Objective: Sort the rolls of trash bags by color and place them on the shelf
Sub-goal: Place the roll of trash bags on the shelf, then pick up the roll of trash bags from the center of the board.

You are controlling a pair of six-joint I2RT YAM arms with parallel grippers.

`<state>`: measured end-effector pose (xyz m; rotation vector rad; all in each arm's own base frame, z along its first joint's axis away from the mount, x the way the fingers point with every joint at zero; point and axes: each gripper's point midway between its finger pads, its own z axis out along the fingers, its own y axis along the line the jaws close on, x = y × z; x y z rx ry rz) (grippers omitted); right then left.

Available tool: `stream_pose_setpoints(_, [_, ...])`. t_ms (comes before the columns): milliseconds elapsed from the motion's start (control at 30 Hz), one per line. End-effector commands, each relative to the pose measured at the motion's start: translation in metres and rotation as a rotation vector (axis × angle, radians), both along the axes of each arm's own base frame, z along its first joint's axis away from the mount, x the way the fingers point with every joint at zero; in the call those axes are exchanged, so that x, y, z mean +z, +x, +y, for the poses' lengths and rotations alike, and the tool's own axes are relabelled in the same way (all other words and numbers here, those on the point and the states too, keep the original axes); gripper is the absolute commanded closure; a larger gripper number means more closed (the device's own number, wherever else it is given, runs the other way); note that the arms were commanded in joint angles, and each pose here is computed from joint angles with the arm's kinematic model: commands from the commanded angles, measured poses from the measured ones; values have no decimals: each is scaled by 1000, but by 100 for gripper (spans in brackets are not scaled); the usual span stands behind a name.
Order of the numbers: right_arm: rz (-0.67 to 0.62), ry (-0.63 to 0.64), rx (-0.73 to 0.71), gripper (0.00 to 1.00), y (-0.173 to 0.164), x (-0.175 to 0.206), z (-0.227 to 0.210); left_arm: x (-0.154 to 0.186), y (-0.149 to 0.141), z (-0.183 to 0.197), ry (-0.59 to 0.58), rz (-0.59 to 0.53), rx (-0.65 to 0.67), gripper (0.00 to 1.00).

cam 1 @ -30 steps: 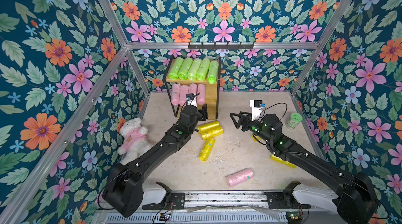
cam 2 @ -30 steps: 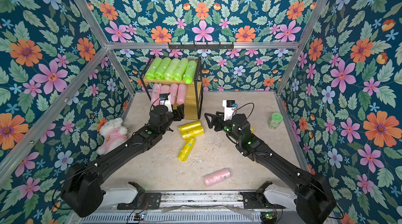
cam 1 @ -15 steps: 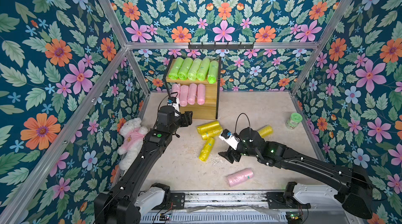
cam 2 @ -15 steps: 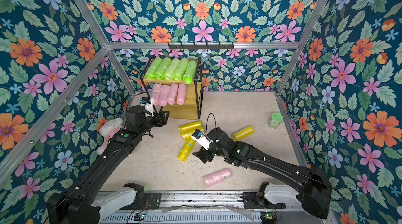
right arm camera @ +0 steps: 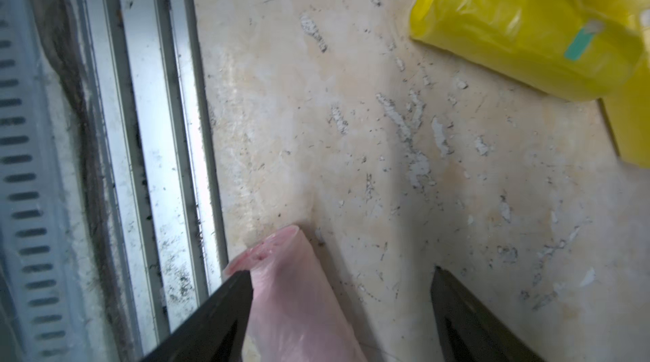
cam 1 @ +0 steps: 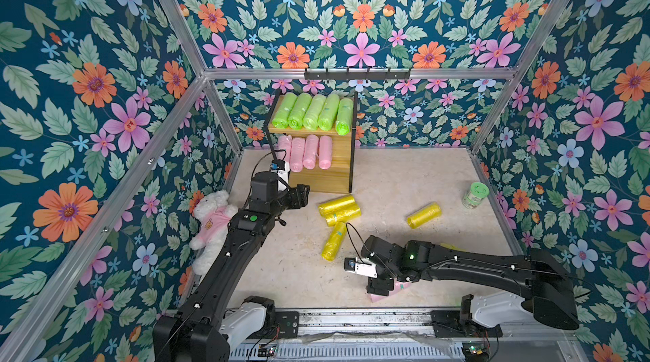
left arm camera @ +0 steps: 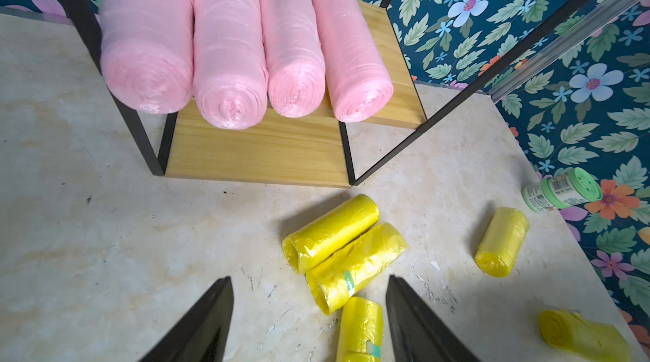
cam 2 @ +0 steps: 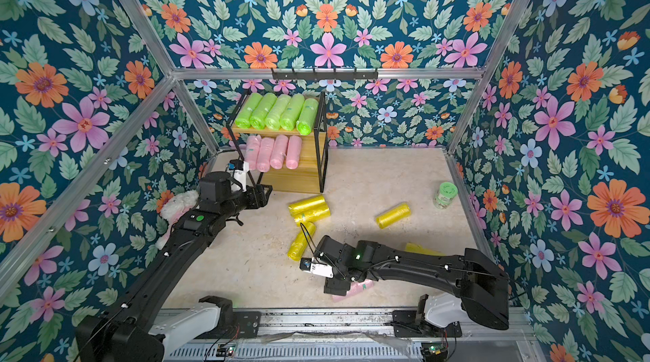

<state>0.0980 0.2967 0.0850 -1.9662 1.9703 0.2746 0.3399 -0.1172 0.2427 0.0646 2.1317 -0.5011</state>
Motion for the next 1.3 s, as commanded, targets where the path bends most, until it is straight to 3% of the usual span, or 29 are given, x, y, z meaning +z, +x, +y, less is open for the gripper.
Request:
stream_pose_setpoints(0, [30,-74,58,15,-15,-9,-14,2,0,0,6,-8,-9,26])
stream_pose_setpoints(367, [17,-185,87,16,-18,-42,-26,1,-1,-1,-3,-10,-12,26])
stream_pose_setpoints(567, [-33,-246,81,22,-7,-57,-32,-1,-3,0,1,-12,-8,26])
stream_pose_setpoints(667, [-47,-226,43,30,5,-57,-27,-1,-3,1,2,-12,-4,26])
stream_pose_setpoints(900, [-76,-122,-101,54,45,-46,-17,2,-3,1,1,-25,-2,26])
stream_pose_setpoints(1033, [-76,-10,-200,61,69,-33,-7,3,-3,-2,-20,-33,-14,26])
stream_pose_setpoints(1267, [-67,383,-396,68,118,44,15,9,-3,-11,-71,-59,-51,26])
